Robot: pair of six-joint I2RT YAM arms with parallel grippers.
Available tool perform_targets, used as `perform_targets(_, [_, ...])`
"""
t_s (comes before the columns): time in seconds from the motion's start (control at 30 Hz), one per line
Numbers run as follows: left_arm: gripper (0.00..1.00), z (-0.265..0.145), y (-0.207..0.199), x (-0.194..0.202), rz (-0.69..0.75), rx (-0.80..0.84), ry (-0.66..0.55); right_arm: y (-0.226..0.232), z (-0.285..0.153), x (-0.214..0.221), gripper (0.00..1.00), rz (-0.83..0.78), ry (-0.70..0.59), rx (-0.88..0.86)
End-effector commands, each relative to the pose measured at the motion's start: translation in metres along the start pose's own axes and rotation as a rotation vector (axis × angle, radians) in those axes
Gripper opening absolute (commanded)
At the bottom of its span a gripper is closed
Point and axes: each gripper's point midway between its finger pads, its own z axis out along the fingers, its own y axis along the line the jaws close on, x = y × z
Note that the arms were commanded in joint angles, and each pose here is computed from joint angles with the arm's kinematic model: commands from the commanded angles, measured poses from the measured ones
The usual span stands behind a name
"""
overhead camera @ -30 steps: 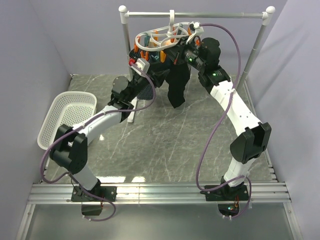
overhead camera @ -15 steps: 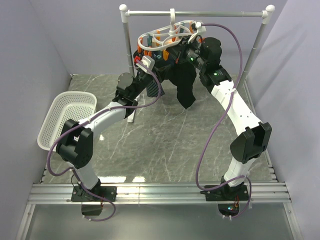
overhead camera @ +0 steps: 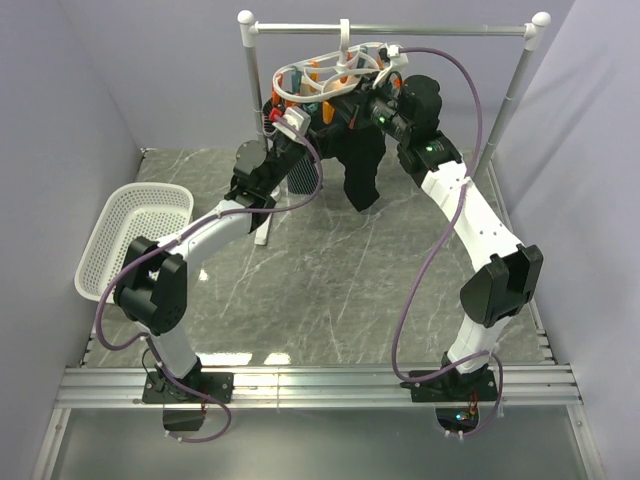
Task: Clip the underwear to the hanger
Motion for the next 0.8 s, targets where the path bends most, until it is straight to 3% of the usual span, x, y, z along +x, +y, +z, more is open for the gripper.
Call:
perform_targets(0.0, [0.52,0.008,0.016,-0.024,0.036,-0.048,-0.057,0.025,-0.010,-0.030,0.00,-0.022,-0.063,-0.063])
perform_targets(0.17, [0.48,0.008,0.010,-0.033,0.035,-0.009,-0.097,0.029,-0.010,-0.029,0.00,-0.014,-0.062,-0.089])
perform_targets(0.27, [0.38,0.009,0.007,-0.035,0.035,0.014,-0.109,0.031,-0.009,-0.027,0.00,-0.005,-0.059,-0.107])
perform_targets(0.4, [0.18,0.008,0.004,-0.035,0.032,0.046,-0.118,0.034,-0.013,-0.031,0.18,-0.002,-0.076,-0.140])
perform_targets(0.53, [0.15,0.005,0.002,-0.032,0.001,0.064,-0.113,0.030,-0.020,-0.034,0.33,0.007,-0.098,-0.150])
perform_targets(0.77, [0.11,0.002,0.003,-0.029,-0.027,0.094,-0.102,0.017,-0.039,-0.044,0.43,0.031,-0.107,-0.171])
